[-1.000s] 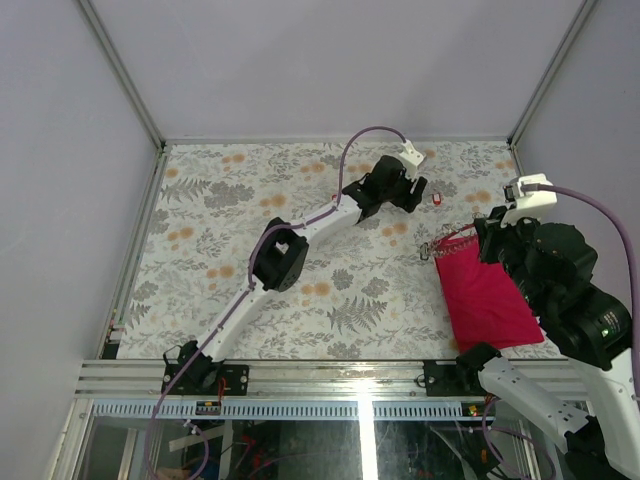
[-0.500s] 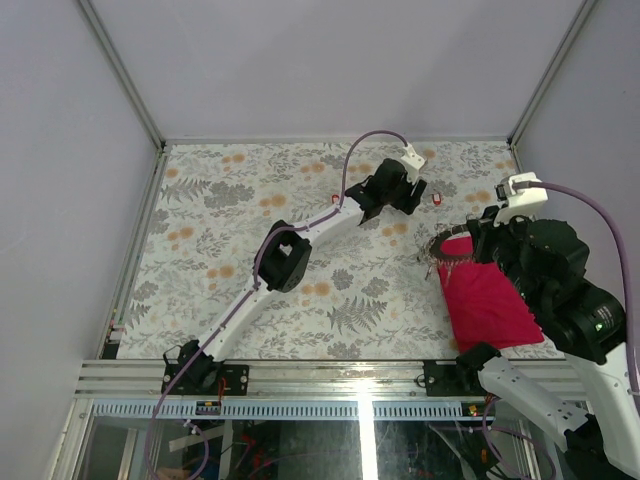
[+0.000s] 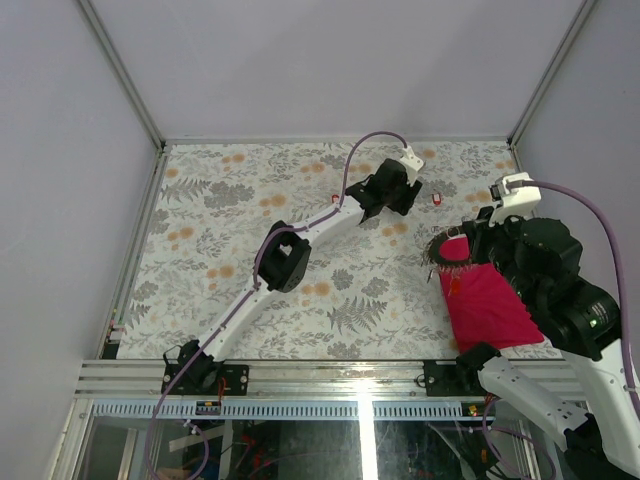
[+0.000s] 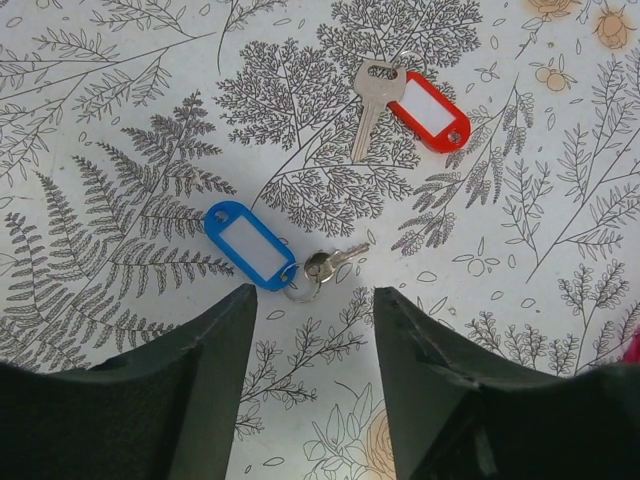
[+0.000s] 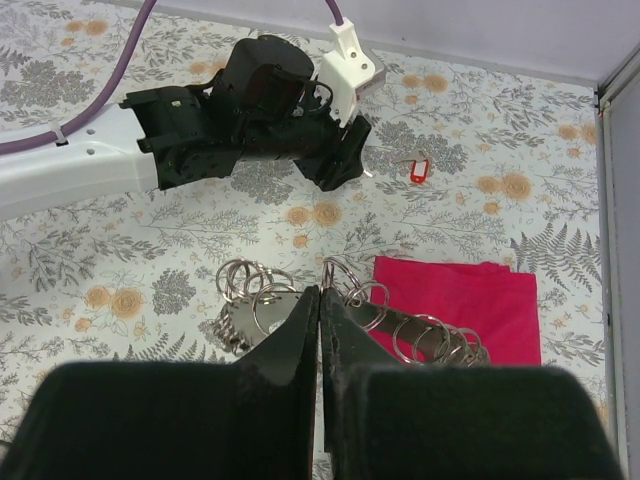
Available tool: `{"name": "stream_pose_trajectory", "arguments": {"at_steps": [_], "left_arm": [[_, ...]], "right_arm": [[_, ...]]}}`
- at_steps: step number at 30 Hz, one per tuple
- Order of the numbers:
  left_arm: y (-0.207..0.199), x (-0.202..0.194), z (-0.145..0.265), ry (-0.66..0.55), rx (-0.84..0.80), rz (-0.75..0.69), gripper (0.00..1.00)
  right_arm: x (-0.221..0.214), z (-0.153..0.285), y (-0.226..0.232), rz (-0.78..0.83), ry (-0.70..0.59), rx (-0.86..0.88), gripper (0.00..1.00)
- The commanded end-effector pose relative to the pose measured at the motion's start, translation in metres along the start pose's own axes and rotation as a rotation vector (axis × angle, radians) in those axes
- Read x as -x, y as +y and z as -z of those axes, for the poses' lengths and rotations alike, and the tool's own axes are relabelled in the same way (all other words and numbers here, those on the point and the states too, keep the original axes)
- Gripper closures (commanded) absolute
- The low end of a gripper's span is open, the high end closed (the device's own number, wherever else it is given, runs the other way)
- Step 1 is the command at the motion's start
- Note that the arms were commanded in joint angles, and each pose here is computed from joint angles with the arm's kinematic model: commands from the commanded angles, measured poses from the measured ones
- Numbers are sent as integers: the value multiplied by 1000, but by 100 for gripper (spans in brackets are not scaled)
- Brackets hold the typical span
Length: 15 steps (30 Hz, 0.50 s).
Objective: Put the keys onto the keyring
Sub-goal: Move the key to the center of the board.
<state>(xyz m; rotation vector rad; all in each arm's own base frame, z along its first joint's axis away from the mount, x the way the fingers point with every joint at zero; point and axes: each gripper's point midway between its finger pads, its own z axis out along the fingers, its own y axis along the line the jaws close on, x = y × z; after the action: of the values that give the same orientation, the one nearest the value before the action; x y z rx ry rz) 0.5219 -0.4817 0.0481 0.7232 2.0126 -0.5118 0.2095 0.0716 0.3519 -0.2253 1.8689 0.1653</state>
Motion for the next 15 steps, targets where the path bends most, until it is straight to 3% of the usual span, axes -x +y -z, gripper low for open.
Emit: {"name": "stream_pose_trajectory", "arguments": {"at_steps": [1, 8, 15], "left_arm": [[-1, 11, -1, -25, 14, -24, 51], [-13, 13, -3, -41, 3, -64, 59], [-27, 23, -4, -92, -46, -31, 60]], "right_arm": [[20, -2, 3, -24, -76, 9, 100], [20, -1, 0, -20, -79, -2, 100], [20, 2, -2, -18, -85, -11, 100]]}}
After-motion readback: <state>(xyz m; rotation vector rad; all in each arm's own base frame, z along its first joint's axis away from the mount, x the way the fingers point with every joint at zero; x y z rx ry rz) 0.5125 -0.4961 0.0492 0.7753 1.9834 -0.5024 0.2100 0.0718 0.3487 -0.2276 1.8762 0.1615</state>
